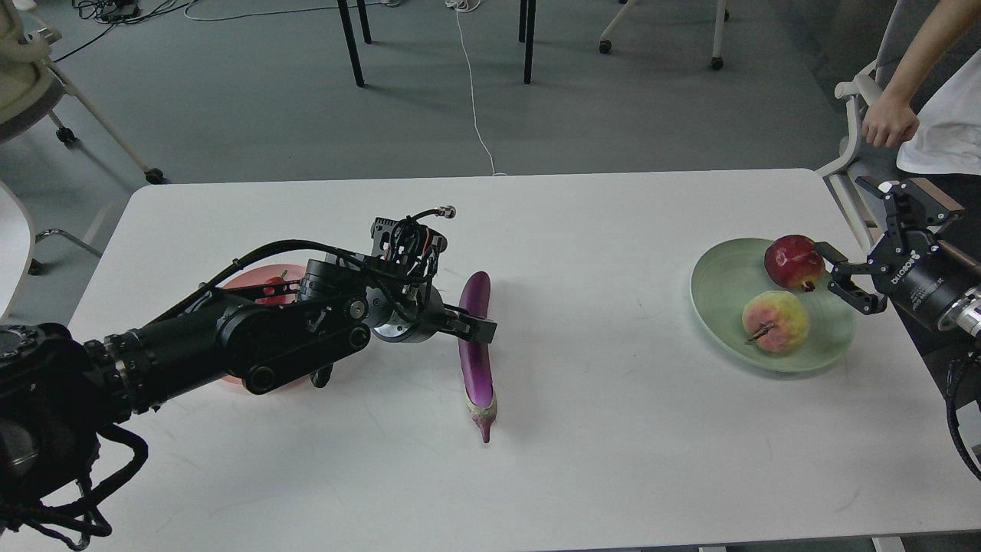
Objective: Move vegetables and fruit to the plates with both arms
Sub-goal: 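Reach the left gripper to the purple eggplant and grasp it, then lift the eggplant and lower it onto the pink plate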
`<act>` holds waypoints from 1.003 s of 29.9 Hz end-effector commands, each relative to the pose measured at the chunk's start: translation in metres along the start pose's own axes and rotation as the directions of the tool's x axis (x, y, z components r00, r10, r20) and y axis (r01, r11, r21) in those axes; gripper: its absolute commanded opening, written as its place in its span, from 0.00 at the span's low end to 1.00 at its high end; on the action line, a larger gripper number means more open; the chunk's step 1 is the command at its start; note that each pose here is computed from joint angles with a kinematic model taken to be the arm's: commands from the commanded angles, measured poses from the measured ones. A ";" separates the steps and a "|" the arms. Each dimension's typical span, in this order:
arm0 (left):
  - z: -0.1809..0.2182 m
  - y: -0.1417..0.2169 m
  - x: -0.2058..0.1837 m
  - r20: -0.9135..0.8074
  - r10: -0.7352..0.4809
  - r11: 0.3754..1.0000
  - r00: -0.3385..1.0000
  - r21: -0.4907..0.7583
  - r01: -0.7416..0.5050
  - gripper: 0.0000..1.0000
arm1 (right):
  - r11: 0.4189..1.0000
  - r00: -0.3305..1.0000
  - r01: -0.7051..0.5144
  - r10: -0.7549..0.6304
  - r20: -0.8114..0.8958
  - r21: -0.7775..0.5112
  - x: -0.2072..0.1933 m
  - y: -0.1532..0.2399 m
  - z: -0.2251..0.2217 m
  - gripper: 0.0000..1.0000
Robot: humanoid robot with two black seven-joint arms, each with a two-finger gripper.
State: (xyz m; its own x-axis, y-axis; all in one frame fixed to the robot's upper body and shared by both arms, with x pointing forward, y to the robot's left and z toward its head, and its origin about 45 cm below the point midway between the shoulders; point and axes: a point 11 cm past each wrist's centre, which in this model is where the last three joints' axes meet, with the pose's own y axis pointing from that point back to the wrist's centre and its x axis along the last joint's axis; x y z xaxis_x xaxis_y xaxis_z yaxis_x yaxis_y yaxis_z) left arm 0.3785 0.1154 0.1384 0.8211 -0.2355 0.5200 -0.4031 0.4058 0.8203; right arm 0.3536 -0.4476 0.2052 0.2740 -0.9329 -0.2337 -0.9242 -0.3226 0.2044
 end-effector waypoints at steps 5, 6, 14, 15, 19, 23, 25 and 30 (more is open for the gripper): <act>0.004 0.000 0.002 -0.005 0.003 1.000 1.000 -0.009 -0.004 0.98 | 0.999 1.000 0.015 -0.016 -0.027 -0.031 -0.002 0.002 0.008 0.99; 0.004 0.000 0.003 -0.003 0.004 1.000 1.000 -0.010 -0.004 0.98 | 0.999 1.000 0.015 -0.016 -0.027 -0.033 -0.002 0.002 0.009 0.99; 0.005 -0.001 0.000 -0.003 0.000 1.000 1.000 -0.011 0.000 0.98 | 0.999 1.000 0.017 -0.018 -0.024 -0.028 -0.003 0.001 0.008 0.99; 0.005 -0.001 0.000 -0.003 0.000 1.000 1.000 -0.011 0.000 0.98 | 1.000 1.000 0.017 -0.018 -0.024 -0.026 -0.003 0.001 0.008 0.99; 0.007 -0.002 0.001 -0.001 0.001 1.000 1.000 -0.016 -0.001 0.96 | 1.000 1.000 0.017 -0.018 -0.024 -0.026 -0.003 0.001 0.008 0.99; 0.018 -0.006 -0.001 0.009 -0.006 0.999 1.000 -0.032 0.006 0.96 | 1.000 1.000 0.017 -0.018 -0.024 -0.024 -0.003 0.001 0.007 0.99; 0.018 -0.006 -0.002 0.010 -0.007 0.999 1.000 -0.033 0.008 0.96 | 1.000 1.000 0.016 -0.016 -0.024 -0.023 -0.002 0.001 0.006 0.99; 0.016 -0.007 -0.003 0.008 -0.009 1.000 1.000 -0.026 0.009 0.94 | 1.000 1.000 0.016 -0.016 -0.024 -0.023 -0.002 0.001 0.006 0.99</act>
State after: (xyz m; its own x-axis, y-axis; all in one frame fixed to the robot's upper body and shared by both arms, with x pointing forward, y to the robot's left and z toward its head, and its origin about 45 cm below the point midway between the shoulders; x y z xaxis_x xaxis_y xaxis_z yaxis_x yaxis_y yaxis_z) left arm 0.3721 0.0977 0.1363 0.8206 -0.2464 0.5156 -0.3837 0.4311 0.8167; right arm 0.3504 -0.4445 0.1997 0.2957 -0.9310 -0.2142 -0.9133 -0.3413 0.2224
